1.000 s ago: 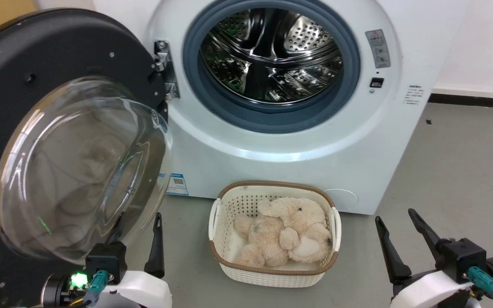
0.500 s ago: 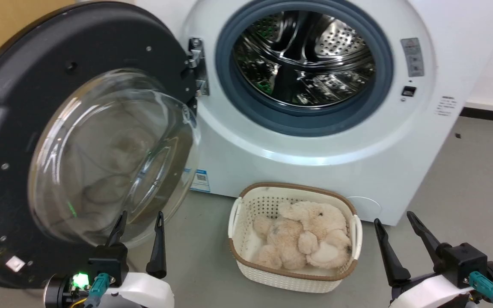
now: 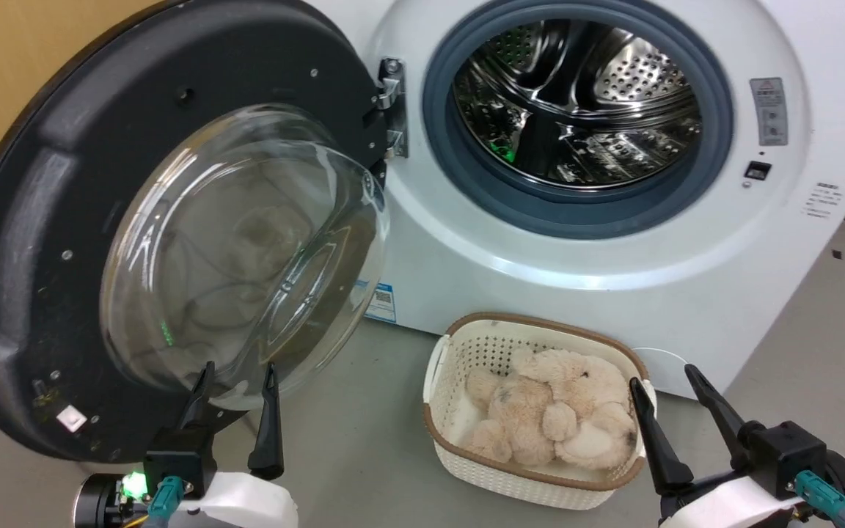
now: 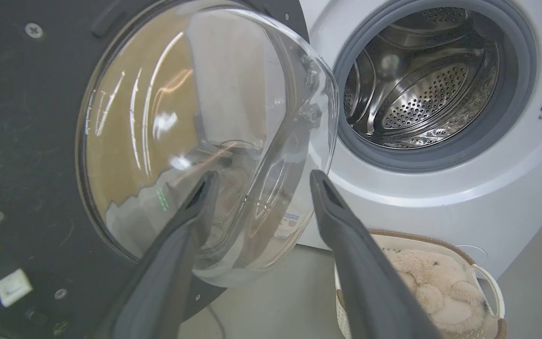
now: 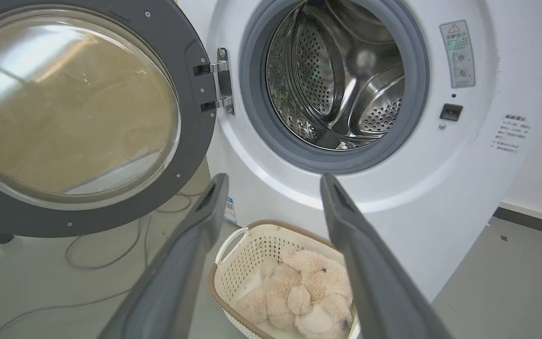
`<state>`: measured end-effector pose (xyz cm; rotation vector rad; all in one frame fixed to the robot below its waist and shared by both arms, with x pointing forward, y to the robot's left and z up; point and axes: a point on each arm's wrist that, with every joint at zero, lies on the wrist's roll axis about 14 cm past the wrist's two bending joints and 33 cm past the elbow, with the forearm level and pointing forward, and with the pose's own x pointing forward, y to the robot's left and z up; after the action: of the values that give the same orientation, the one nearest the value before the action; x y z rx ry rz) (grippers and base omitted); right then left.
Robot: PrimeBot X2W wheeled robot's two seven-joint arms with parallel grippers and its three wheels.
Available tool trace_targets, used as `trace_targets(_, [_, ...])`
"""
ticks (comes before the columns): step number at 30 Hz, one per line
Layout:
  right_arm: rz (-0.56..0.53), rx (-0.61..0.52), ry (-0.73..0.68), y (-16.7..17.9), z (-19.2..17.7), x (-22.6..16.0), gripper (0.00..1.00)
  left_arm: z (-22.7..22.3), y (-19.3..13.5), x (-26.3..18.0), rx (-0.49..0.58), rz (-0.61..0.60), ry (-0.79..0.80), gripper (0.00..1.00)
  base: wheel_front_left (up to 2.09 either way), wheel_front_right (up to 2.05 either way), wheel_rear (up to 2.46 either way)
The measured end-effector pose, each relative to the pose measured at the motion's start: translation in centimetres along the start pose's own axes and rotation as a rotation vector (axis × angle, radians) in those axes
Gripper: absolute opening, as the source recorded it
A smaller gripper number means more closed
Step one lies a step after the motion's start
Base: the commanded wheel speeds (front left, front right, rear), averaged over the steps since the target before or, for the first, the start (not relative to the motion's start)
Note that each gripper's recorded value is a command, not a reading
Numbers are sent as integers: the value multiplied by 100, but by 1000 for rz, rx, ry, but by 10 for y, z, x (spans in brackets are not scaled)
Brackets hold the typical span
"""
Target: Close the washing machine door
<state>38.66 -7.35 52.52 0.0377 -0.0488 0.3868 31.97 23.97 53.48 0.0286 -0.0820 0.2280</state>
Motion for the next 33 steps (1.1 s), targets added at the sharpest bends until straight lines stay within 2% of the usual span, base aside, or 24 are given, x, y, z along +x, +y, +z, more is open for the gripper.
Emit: trace_targets(33, [225,71,-15,68,-8,32,100,9,54,-36,10,209,-54,100,0,0,0])
